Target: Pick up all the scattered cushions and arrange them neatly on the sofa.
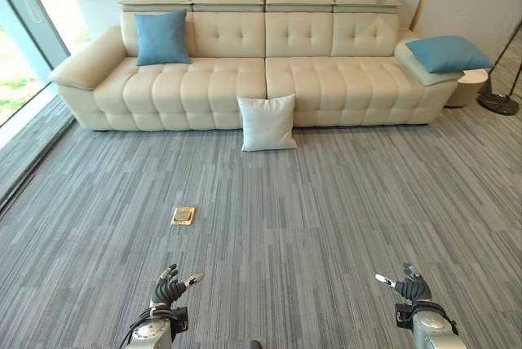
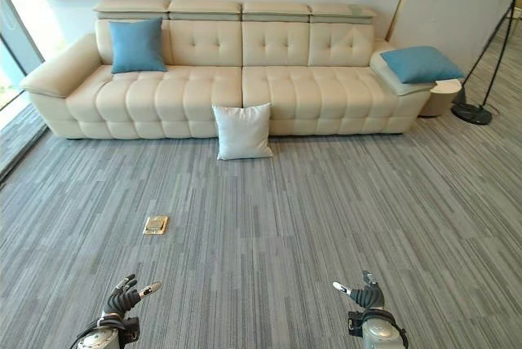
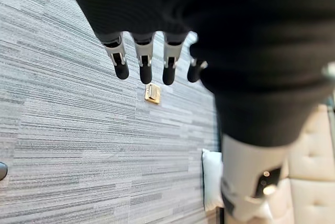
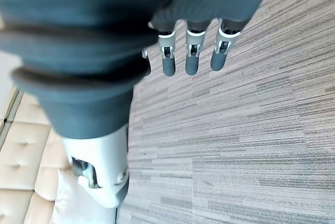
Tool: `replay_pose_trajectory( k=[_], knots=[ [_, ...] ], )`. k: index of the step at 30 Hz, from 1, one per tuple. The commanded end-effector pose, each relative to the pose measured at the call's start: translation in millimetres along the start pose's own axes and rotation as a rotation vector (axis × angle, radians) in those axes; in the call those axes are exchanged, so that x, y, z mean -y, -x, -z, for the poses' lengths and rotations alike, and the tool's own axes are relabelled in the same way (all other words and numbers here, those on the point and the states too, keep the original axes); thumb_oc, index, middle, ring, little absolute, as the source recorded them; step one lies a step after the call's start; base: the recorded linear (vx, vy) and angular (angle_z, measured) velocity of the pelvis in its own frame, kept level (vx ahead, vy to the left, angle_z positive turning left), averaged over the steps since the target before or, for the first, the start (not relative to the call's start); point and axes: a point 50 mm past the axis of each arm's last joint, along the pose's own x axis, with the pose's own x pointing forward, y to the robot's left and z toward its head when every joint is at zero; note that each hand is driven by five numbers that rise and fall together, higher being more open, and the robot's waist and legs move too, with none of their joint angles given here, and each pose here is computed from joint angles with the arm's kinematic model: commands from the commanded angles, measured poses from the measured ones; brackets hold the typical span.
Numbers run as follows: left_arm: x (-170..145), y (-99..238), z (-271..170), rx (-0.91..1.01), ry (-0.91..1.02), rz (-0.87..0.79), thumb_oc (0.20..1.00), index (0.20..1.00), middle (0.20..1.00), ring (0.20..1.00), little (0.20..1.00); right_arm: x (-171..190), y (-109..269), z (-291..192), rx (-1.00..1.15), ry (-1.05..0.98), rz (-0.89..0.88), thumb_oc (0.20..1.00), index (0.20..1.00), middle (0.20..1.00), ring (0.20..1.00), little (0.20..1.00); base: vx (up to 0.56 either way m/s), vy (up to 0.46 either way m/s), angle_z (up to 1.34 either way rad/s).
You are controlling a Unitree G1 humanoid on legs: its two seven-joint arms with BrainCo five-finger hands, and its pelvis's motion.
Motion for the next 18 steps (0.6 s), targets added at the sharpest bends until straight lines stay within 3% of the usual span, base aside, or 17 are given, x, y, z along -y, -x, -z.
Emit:
replay_pose_trajectory(
  k=[1,18],
  knots=[
    [-1.1,-5.5,-15.2,0.059,-0.021,-0.014,1.0,1.0,1.0,1.0,1.0,4.3,-5.6,-14.6,0.045,-0.045,0.033,1.0,1.0,1.0,1.0,1.0,0.02,-0.001,0.19],
    [1.7,-1.8,-5.8,0.026,-0.033,0.014,1.0,1.0,1.0,1.0,1.0,-0.2,-2.1,-9.2,0.034,-0.041,0.01,1.0,1.0,1.0,1.0,1.0,0.03,-0.003,0.1]
  ],
)
